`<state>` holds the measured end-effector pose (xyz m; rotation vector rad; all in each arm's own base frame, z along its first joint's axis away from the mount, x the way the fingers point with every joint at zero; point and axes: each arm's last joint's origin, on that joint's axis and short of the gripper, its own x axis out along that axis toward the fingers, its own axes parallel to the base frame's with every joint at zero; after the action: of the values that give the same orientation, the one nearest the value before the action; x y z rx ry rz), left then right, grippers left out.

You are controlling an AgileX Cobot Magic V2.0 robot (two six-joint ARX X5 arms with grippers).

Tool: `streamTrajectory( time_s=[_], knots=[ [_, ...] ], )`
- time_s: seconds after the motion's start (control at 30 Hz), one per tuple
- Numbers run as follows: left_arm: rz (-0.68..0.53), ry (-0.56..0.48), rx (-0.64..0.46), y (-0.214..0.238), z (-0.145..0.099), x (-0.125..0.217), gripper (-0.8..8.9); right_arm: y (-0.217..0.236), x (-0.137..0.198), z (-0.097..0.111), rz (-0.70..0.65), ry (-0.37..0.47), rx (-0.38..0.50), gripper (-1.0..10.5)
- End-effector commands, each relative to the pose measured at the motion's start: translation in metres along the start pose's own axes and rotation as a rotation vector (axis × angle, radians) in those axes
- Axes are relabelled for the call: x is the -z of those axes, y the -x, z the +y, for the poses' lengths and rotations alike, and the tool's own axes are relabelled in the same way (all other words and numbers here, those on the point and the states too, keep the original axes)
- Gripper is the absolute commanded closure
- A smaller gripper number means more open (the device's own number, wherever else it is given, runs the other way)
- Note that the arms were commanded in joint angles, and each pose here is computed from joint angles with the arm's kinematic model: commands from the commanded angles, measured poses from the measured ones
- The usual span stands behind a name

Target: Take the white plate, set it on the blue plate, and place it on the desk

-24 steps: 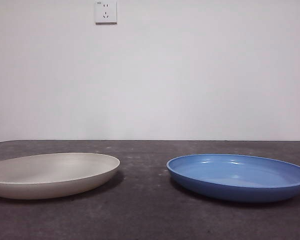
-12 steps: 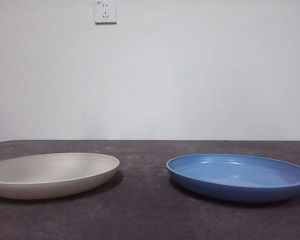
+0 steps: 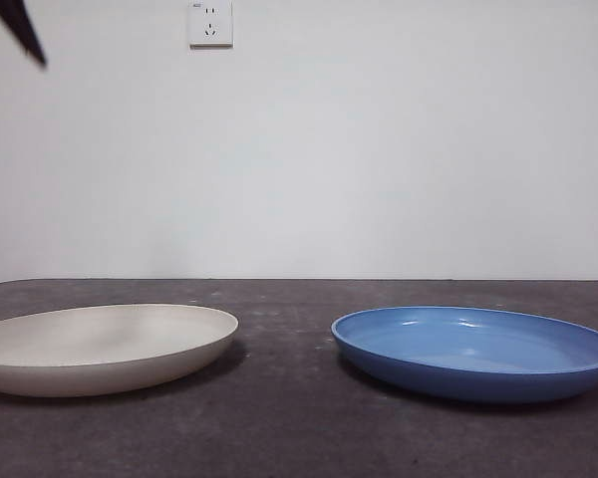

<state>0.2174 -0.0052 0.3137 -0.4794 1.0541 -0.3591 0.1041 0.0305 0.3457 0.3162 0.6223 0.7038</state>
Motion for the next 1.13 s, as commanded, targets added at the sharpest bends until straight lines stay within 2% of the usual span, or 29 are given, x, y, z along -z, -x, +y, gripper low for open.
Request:
streamTrajectory(
  time_s=[0.03, 0.27, 0.47, 0.6, 0.73, 0.9, 0.97, 1.13],
  knots=[
    [0.037, -0.003, -0.016, -0.013, 0.013, -0.014, 2.52, 0.002, -0.004, 0.003, -0.014, 0.029, -0.007, 2.8],
    [0.202, 0.075, -0.042, -0.067, 0.05, -0.03, 2.52, 0.002, -0.004, 0.003, -0.015, 0.03, -0.007, 2.8],
    [0.278, 0.121, -0.051, -0.104, 0.073, -0.036, 2.53, 0.002, -0.004, 0.003, -0.014, 0.029, -0.007, 2.8],
    [0.303, 0.137, -0.05, -0.119, 0.082, -0.037, 2.53, 0.002, -0.004, 0.003, -0.014, 0.029, -0.007, 2.8],
    [0.327, 0.162, 0.023, -0.132, 0.087, -0.037, 2.54, 0.002, -0.004, 0.003, -0.014, 0.029, -0.007, 2.8],
    [0.344, 0.174, 0.022, -0.141, 0.093, -0.036, 2.65, 0.002, -0.004, 0.003, -0.014, 0.028, -0.007, 2.8],
    [0.344, 0.174, 0.022, -0.142, 0.093, -0.036, 3.1, 0.002, -0.004, 0.003, -0.014, 0.028, -0.007, 2.8],
    [0.344, 0.172, 0.013, -0.142, 0.093, -0.036, 5.48, 0.002, -0.004, 0.003, -0.013, 0.028, -0.007, 2.8]
  ],
)
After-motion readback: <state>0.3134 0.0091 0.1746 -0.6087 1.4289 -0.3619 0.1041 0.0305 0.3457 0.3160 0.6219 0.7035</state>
